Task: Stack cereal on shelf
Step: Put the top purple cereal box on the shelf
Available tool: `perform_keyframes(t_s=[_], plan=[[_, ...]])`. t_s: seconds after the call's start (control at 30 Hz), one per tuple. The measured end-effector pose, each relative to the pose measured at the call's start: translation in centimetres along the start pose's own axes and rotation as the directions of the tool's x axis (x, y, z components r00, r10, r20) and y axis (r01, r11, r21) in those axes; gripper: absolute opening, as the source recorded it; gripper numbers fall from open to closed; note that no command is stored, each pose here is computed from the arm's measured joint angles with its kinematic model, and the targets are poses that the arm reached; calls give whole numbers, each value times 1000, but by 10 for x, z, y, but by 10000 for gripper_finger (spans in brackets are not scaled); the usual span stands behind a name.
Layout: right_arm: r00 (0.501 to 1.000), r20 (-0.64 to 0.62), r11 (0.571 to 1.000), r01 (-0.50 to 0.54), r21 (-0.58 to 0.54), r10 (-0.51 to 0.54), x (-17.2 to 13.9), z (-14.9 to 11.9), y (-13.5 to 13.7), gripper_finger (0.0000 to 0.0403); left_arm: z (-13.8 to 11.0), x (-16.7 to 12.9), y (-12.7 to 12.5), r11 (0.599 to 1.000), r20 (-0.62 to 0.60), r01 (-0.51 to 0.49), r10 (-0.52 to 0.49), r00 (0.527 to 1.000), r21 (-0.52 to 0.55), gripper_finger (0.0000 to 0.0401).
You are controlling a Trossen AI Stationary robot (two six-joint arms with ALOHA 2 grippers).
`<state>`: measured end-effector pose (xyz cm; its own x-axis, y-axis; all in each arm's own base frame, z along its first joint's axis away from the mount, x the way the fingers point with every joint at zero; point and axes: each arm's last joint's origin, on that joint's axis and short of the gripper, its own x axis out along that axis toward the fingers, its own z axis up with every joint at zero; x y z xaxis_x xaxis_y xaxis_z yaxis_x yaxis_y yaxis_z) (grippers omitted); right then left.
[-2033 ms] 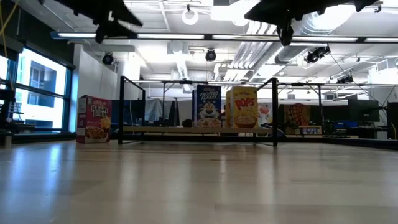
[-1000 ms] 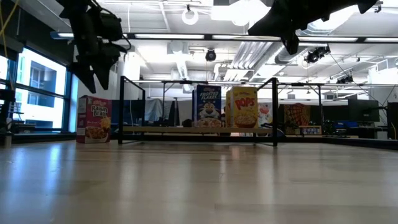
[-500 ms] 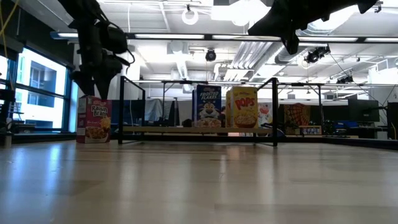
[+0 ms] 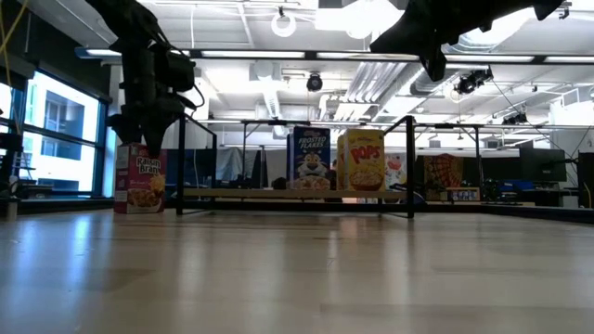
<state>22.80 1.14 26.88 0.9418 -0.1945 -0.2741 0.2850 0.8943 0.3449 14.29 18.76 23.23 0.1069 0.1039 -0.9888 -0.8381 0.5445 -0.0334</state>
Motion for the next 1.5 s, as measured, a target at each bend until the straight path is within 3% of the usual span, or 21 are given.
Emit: perform_keyframes(t_s=[0.17,0.47,0.67,0.9,1.1,1.23,1.37,1.5], plan=[[1000,0,1000,0,0,0,0,0,0,0,0,0,0,1000,0,-1,1,1000,-5,252],[1000,0,1000,0,0,0,0,0,0,0,0,0,0,1000,-1,-4,4,1000,-8,170],[1000,0,1000,0,-1,0,0,0,0,0,-3,-4,0,1000,5,-9,10,1000,-19,155],[1000,0,1000,0,-3,0,0,0,0,0,-14,-48,-1,1000,-11,8,-8,1000,-16,154],[1000,0,1000,1,-3,-1,0,0,0,0,-40,-84,-18,999,-123,21,-16,992,34,150],[1000,0,1000,0,0,0,0,0,0,0,-57,-99,-39,983,-133,164,-152,979,83,141],[1000,0,1000,2,-1,-2,0,0,0,0,-70,-109,-66,920,-122,367,-352,928,136,130],[1000,0,1000,3,-4,-3,0,0,0,0,-70,-113,-96,864,-59,458,-456,888,209,124]])
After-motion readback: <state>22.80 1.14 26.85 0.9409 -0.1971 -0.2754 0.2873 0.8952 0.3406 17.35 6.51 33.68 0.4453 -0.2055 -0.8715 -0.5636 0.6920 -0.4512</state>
